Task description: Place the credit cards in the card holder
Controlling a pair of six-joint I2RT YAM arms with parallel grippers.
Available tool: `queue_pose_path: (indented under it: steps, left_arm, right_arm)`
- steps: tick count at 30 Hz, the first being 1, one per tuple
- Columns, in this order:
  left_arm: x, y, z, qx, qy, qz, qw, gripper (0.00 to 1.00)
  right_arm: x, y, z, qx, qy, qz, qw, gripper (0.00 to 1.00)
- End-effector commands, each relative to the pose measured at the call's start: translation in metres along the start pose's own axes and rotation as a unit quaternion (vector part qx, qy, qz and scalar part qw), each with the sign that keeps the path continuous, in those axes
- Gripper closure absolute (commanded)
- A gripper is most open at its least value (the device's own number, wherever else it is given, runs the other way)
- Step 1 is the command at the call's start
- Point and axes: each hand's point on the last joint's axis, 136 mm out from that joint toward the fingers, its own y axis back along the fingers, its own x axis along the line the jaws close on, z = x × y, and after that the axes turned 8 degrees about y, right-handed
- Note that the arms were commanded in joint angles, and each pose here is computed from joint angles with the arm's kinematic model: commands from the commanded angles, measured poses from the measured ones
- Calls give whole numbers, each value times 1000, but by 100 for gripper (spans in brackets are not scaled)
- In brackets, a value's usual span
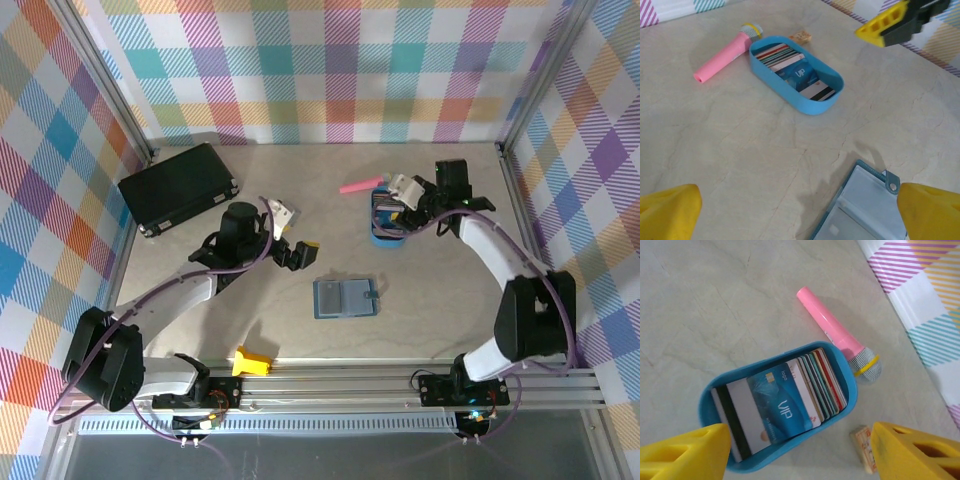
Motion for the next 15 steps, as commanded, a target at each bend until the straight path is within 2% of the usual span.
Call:
queue_pose_path:
  steps: [1,7,15]
  left_arm:
    - [8,8,4,-8,-24,-4,1000,0]
    - [1,6,-10,-1,-35,-29,999,0]
    - [5,-6,-24,22,-29,-38,999,1]
  right_arm:
    - [6,-19,-5,-4,67,31,997,25]
    - [11,-56,-21,5,128,75,989,24]
    - [11,-87,-37,28,140,112,983,21]
